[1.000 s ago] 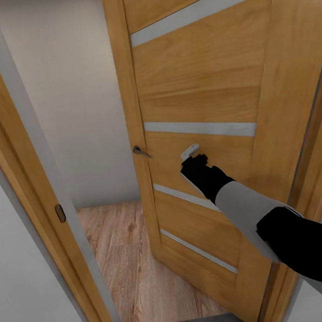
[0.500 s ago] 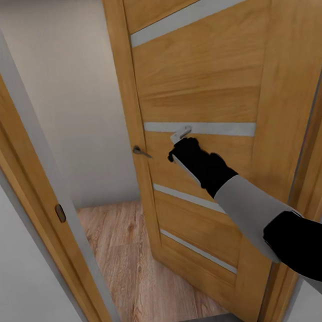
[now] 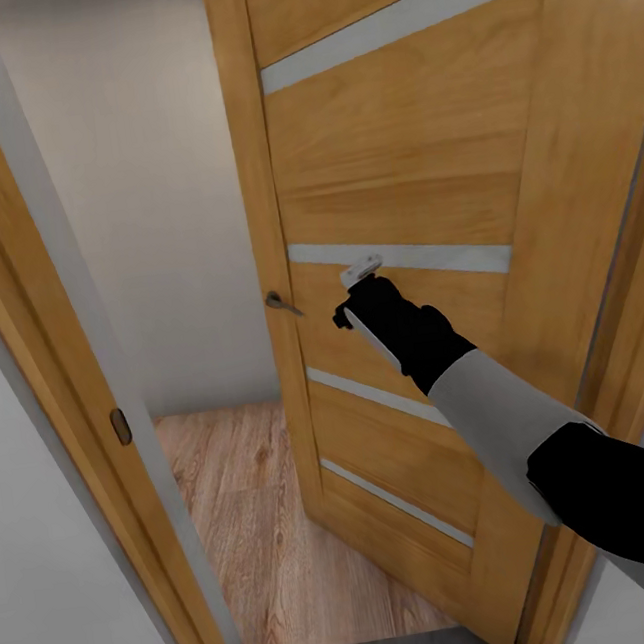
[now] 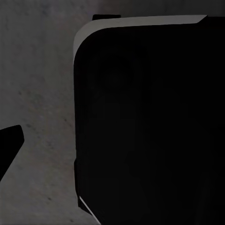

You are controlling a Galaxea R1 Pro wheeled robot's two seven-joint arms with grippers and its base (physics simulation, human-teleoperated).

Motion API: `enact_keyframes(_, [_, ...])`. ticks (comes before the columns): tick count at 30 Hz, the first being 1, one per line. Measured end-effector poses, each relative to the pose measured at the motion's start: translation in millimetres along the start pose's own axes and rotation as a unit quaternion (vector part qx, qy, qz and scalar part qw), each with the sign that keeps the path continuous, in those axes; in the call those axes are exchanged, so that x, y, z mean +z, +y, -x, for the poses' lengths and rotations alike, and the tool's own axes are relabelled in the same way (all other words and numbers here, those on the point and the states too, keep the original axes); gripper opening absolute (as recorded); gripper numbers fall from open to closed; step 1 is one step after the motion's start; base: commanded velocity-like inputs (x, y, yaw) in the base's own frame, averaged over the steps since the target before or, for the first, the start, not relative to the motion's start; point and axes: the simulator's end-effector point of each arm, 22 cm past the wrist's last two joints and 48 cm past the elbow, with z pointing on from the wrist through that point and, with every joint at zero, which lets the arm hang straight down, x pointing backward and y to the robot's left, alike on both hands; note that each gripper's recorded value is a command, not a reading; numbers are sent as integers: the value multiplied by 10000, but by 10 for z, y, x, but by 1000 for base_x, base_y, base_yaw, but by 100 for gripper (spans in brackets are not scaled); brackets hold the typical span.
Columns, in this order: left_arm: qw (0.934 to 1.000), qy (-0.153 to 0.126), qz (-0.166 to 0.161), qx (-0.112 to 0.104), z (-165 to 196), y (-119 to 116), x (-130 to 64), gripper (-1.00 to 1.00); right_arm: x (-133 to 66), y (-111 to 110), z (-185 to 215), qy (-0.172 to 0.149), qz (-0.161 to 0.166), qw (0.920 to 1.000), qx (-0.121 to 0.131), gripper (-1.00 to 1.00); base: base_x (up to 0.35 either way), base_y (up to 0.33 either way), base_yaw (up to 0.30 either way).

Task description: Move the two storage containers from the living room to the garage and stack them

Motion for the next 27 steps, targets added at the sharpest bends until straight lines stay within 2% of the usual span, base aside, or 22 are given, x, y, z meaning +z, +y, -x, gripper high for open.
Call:
enact_keyframes(3, [10000,-2,1,5,2,3,0,100,1,26,-2,2,56,10000,-4,100,0,0,0])
enact_keyframes(6, [10000,-28,27,-16,32,35,0,100,60,147,-208,248,222,9994,-19,100,0,0,0])
enact_keyframes(10, [10000,-29,27,-15,33,35,0,100,128,218,-464,537,263,9982,-59,100,0,0,0])
enact_keyframes(21, [10000,-34,29,-17,37,39,0,100,177,410,-767,682,371,9970,-74,100,0,0,0])
enact_keyframes(27, [10000,-36,28,-20,39,37,0,100,145,647,-866,702,740,9948,46,100,0,0,0])
